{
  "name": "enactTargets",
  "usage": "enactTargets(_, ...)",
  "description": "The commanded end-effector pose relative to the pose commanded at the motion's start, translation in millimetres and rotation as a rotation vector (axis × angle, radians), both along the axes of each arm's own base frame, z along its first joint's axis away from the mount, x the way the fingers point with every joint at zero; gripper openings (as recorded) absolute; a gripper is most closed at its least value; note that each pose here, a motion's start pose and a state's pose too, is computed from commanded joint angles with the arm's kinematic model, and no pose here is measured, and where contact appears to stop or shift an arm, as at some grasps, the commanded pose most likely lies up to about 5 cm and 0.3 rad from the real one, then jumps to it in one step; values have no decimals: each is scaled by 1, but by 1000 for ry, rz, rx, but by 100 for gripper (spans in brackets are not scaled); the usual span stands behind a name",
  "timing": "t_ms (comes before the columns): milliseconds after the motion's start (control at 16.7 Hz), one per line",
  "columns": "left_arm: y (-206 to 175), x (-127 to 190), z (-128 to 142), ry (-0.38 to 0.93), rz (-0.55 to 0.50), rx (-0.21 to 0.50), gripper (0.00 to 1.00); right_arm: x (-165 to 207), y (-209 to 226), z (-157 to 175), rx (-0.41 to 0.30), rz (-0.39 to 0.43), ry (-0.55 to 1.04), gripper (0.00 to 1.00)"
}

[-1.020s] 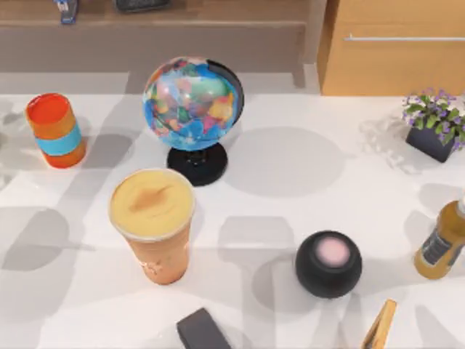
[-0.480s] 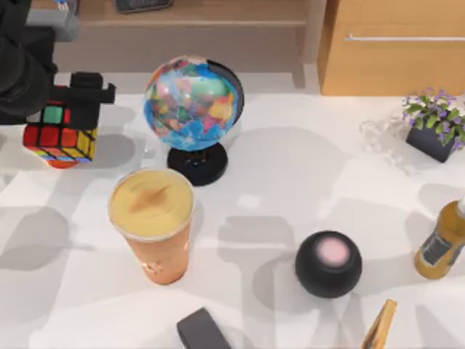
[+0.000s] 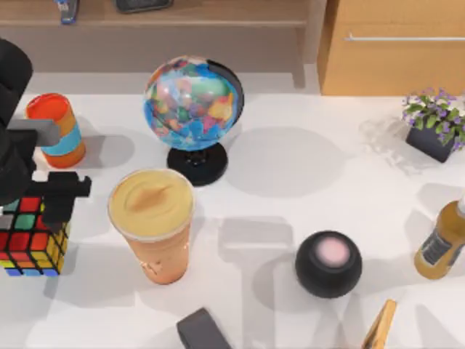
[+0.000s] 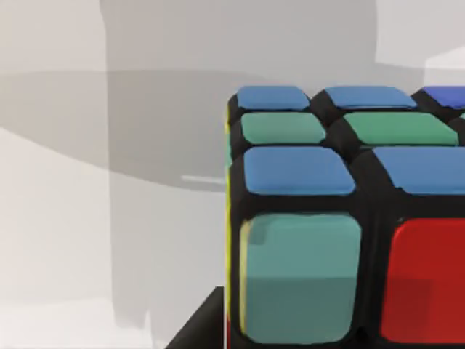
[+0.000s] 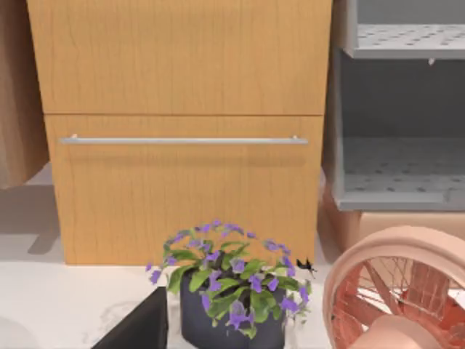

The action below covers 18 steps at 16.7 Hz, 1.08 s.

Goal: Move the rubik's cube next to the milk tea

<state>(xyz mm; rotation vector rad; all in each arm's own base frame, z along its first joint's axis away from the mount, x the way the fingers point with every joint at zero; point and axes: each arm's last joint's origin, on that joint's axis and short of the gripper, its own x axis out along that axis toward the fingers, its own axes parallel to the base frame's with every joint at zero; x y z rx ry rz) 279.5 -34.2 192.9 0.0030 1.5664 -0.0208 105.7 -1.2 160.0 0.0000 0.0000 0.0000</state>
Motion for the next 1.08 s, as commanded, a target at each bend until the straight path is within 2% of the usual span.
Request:
enactTargets(660, 7, 2, 10, -55, 19, 2, 0, 0, 0, 0, 0, 0, 0, 100)
enactTargets(1080, 8, 0, 3, -45, 28, 7, 0, 0, 0, 0, 0, 0, 0, 100)
